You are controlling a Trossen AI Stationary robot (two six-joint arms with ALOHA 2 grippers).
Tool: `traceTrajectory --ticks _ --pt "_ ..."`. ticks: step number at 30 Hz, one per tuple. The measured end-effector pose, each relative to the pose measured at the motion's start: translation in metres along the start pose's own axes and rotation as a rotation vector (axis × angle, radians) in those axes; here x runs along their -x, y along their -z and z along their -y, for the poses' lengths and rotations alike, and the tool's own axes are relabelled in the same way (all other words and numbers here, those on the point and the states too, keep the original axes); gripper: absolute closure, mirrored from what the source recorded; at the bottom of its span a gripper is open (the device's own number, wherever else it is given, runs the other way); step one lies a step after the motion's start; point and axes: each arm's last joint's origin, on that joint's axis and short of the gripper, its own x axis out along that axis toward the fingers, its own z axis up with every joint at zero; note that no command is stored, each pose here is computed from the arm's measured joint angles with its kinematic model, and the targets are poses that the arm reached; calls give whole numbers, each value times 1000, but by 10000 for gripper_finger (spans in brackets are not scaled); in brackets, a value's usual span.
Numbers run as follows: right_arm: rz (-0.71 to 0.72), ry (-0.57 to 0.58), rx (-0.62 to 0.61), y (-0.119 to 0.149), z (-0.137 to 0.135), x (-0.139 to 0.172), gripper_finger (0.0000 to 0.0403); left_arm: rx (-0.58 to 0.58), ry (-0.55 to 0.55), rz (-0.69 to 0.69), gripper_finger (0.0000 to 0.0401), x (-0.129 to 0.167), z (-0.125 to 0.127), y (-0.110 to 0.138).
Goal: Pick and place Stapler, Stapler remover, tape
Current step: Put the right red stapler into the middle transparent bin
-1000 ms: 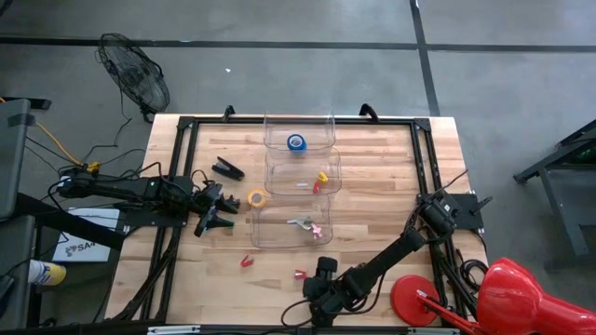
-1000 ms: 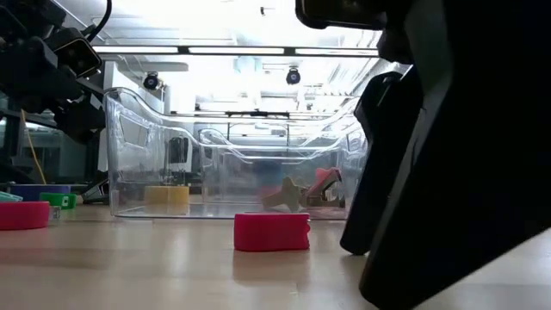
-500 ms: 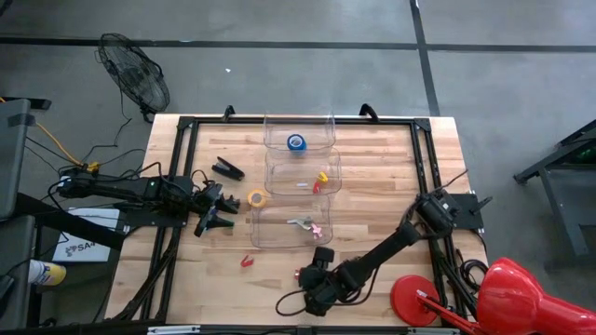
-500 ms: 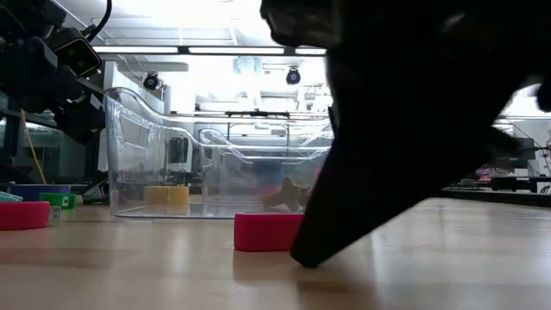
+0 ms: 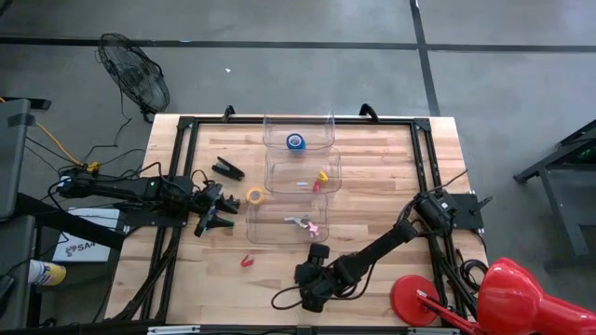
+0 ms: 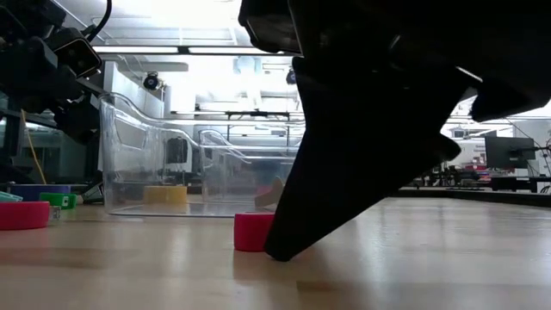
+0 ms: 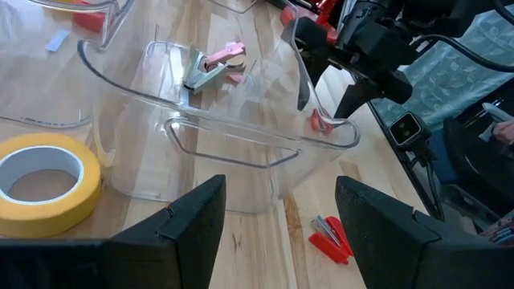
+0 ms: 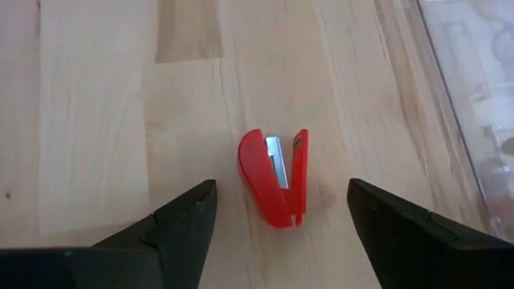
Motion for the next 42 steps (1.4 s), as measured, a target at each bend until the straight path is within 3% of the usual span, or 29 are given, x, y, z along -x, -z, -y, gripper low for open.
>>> traceTrajectory --ticks 24,33,36,42 --pt "-39 -117 -18 -2 -4 0 358 0 0 0 170 0 0 0" --pt "-57 -172 -174 -4 -7 1 359 0 0 0 170 0 0 0" --pt "-59 -217 -238 -8 -12 5 359 0 0 0 170 0 0 0" --pt "-92 -360 -252 -21 -32 24 359 0 0 0 170 0 0 0"
